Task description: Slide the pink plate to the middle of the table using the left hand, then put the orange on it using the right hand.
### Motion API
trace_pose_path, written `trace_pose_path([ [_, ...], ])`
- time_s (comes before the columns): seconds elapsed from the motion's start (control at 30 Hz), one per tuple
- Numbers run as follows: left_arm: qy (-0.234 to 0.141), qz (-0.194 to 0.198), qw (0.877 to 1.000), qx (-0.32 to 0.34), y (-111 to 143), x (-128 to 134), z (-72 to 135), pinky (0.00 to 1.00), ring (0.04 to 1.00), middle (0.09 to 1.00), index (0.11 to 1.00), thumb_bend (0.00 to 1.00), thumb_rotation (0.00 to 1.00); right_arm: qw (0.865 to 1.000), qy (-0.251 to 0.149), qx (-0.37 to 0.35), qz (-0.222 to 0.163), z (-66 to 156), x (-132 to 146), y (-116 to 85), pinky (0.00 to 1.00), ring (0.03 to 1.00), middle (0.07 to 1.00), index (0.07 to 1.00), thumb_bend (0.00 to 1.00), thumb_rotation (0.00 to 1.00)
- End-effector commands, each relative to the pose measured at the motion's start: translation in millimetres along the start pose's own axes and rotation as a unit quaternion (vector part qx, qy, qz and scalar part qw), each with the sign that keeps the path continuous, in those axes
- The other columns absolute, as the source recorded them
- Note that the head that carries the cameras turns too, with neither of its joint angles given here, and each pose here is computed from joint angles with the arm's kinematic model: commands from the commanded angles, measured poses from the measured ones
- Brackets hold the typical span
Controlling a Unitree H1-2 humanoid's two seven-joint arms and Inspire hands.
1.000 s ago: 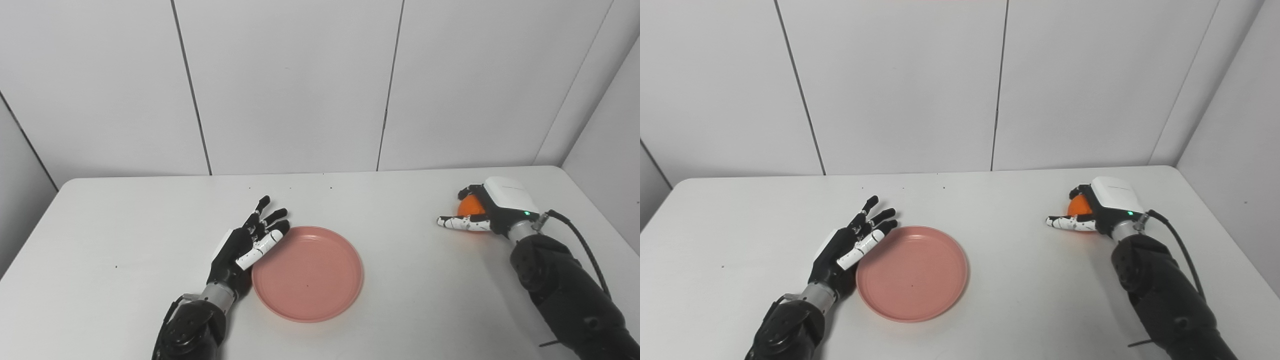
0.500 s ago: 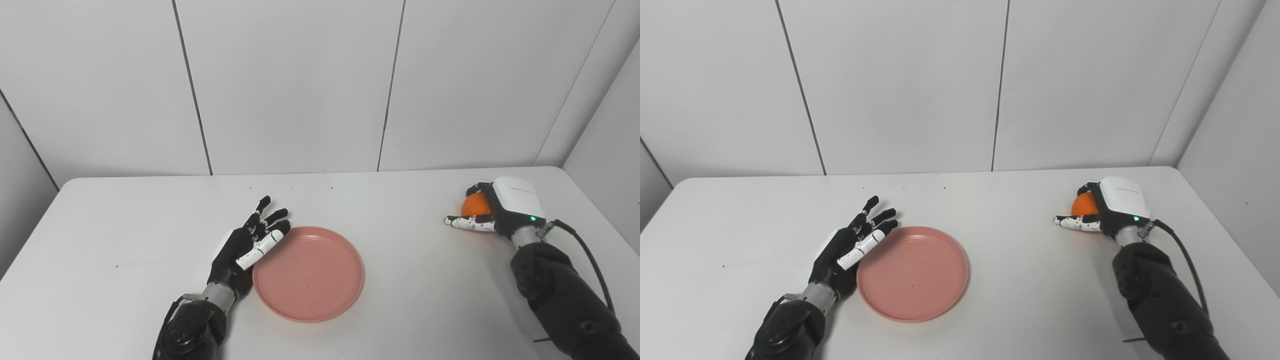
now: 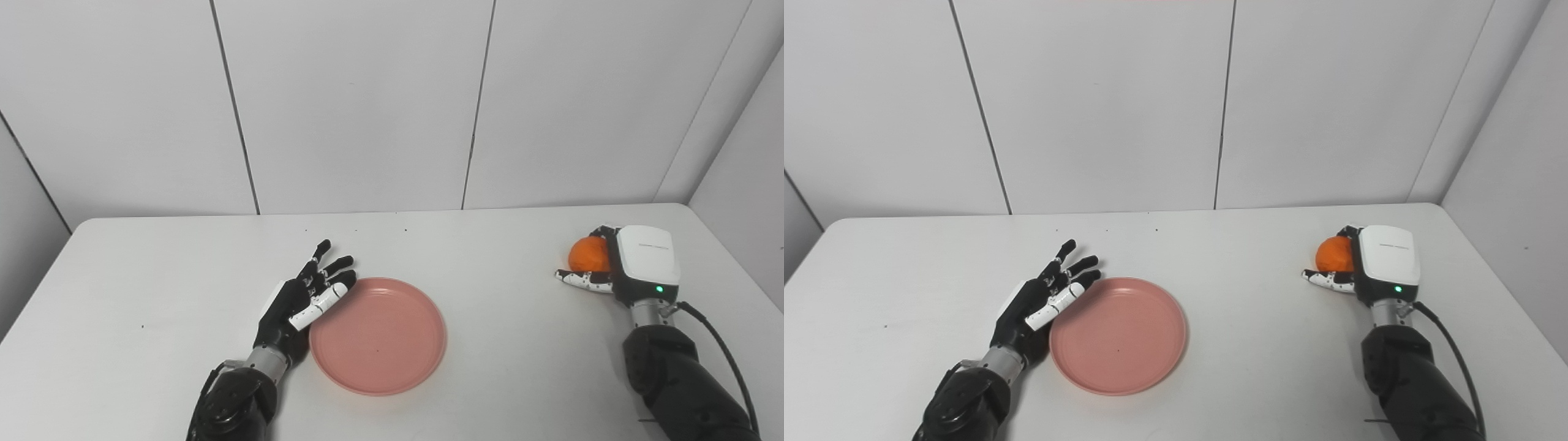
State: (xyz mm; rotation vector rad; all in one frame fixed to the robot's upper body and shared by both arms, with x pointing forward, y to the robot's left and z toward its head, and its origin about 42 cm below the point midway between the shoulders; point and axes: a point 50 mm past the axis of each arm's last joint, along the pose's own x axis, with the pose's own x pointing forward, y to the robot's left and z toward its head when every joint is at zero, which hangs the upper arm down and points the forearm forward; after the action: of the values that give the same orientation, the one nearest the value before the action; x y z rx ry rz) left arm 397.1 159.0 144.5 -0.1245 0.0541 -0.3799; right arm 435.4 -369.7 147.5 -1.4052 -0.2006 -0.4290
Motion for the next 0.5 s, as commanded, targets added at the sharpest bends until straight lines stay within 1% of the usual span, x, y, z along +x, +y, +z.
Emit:
trace_pose_path([
  [0.0, 0.014, -0.011, 1.0, -0.01, -3, 1, -3, 0.83, 0.853, 0.863, 1.0, 0.67, 0.36, 0.999, -0.024, 0.011, -0.033, 5, 20, -16, 0.2, 0.26, 0.354, 0.477, 0.52, 0.19],
  [0.13, 0.014, -0.014, 1.0, -0.009, -4, 2, -3, 0.84, 0.853, 0.866, 1.0, 0.68, 0.37, 0.999, -0.028, 0.019, -0.03, 5, 21, -17, 0.2, 0.262, 0.354, 0.479, 0.51, 0.17],
  [0.23, 0.015, -0.014, 1.0, -0.01, -5, 2, -3, 0.83, 0.857, 0.871, 1.0, 0.67, 0.36, 0.999, -0.036, 0.019, -0.035, 6, 23, -19, 0.2, 0.258, 0.348, 0.478, 0.51, 0.16],
  [0.47, 0.014, -0.016, 1.0, -0.011, -5, 2, -3, 0.83, 0.859, 0.867, 1.0, 0.67, 0.36, 0.995, -0.064, 0.055, -0.058, 14, 27, -29, 0.19, 0.246, 0.339, 0.48, 0.51, 0.16],
])
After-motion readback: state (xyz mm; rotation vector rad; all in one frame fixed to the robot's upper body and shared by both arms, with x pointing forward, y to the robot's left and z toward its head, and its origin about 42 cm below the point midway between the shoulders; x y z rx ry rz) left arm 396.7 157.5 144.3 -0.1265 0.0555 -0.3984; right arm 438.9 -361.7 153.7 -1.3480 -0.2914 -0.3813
